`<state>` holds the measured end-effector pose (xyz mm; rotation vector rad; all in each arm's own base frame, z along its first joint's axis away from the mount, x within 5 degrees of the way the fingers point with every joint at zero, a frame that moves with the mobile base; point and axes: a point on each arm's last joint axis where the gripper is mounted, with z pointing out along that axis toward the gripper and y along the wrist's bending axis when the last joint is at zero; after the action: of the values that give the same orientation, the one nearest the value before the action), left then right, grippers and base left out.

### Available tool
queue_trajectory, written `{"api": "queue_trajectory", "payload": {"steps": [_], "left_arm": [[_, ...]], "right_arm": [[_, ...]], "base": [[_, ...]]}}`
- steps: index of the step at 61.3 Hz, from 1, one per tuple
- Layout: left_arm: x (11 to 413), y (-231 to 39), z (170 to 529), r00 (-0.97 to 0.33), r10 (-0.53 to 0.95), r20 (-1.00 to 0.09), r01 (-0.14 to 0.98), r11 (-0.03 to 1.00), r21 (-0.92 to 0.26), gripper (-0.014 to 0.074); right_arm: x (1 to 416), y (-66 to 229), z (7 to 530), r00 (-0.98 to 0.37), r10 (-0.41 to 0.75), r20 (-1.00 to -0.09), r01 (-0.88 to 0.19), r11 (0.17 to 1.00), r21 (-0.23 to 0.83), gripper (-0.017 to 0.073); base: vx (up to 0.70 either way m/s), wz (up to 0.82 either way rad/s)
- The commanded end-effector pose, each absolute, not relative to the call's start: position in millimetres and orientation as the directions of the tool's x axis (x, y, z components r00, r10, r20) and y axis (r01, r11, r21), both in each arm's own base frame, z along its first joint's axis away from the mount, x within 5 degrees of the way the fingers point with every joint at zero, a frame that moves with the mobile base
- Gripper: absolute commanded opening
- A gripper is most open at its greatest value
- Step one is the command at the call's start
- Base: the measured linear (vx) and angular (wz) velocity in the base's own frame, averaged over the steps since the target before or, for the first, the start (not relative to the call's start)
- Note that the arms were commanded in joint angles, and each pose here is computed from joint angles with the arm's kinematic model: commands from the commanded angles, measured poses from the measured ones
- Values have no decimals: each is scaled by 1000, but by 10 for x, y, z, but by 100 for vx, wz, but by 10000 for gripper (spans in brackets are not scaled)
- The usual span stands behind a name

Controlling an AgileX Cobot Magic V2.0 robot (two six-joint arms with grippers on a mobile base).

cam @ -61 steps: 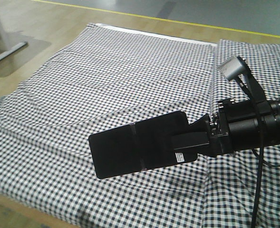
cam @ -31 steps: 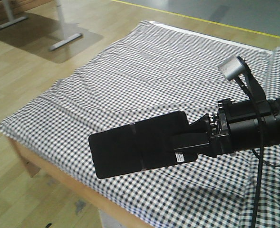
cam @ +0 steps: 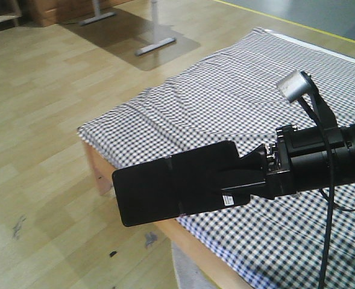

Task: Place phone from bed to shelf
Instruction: 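Hold the phone in the right gripper while the base turns away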

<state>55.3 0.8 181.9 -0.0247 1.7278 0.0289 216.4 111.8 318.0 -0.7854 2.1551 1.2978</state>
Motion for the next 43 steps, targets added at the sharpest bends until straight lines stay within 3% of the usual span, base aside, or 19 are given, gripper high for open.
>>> {"api": "queue_trajectory", "payload": {"steps": [1,43], "left_arm": [[557,17,1880,-81,-7,-997,-44,999,-4,1],[557,17,1880,-81,-7,-997,-44,999,-4,1]], "right_arm": [[2070,1144,3407,-685,-172,-708,-723,279,632,-1],[2070,1144,3407,-685,-172,-708,-723,279,632,-1]], "base": [[-12,45],[-11,43]]}}
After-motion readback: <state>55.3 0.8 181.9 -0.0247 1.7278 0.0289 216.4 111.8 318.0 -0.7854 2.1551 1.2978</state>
